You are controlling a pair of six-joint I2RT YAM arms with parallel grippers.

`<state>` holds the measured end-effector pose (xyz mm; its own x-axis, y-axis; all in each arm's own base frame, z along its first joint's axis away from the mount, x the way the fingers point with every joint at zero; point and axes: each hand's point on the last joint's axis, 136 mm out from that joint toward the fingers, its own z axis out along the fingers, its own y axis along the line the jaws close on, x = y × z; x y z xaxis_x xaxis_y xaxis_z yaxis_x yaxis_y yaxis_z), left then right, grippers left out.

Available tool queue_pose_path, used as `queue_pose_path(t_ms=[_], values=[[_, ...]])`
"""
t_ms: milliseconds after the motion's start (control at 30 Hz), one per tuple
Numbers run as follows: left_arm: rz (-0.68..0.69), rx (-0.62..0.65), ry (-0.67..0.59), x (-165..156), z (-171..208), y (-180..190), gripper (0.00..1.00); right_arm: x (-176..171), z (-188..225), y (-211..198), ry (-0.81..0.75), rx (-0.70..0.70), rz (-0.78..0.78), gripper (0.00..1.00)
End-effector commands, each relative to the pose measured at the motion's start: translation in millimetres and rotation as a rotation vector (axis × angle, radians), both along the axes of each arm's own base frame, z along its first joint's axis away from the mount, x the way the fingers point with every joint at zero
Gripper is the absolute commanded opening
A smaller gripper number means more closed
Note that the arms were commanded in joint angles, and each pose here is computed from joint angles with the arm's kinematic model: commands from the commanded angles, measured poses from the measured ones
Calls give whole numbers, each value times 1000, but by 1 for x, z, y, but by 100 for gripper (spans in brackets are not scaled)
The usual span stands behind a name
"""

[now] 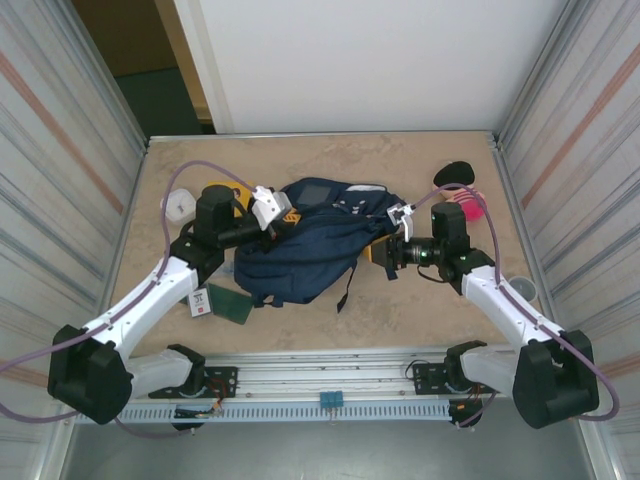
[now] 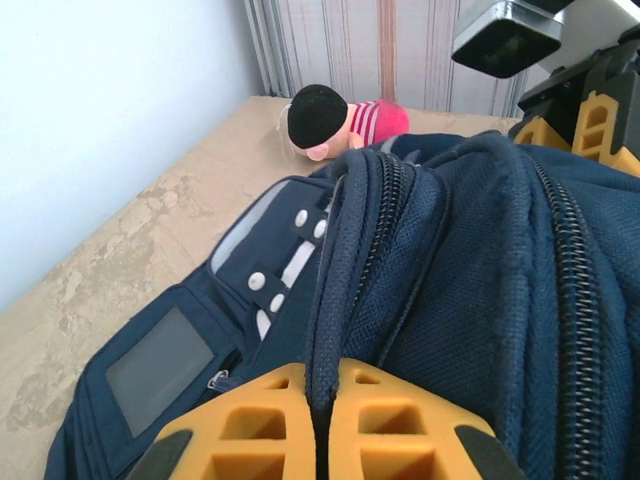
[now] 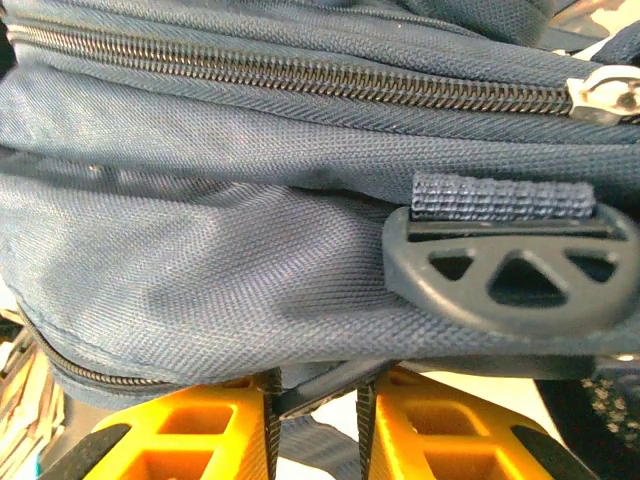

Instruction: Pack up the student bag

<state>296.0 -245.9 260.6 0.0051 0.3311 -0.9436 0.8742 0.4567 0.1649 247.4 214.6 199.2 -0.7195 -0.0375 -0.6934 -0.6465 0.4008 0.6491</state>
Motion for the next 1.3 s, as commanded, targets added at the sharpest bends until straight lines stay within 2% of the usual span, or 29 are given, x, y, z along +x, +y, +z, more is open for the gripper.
queue_pose_path(t_ms=[0, 133, 267, 567, 667, 700, 767, 833, 867, 1133, 1267], values=[[14, -48, -80, -4, 28, 3, 0, -2, 19, 5, -50, 77, 46, 27], [22, -52, -96, -7, 29, 5, 0, 5, 18, 4, -44, 71, 14, 27], [46, -56, -101, -9, 29, 10, 0, 9, 16, 2, -22, 69, -14, 35], [99, -65, -112, -9, 29, 19, 0, 20, 14, -4, 4, 60, -72, 2], [100, -73, -110, -9, 31, 18, 0, 19, 12, -7, 3, 33, -85, 0], [99, -73, -110, -9, 32, 18, 0, 20, 8, -10, 7, 8, -109, 5], [87, -72, -114, -11, 35, 17, 0, 26, -8, -20, 22, -53, -174, 26], [66, -71, -120, -16, 39, 16, 0, 25, -21, -24, 38, -52, -179, 47], [51, -71, -124, -18, 42, 15, 0, 24, -23, -24, 43, -34, -174, 53], [-36, -127, -94, -31, 61, 19, 0, 23, -25, -9, 78, 86, -96, 73], [-54, -145, -84, -32, 64, 22, 0, 24, -25, 0, 74, 93, -68, 75]])
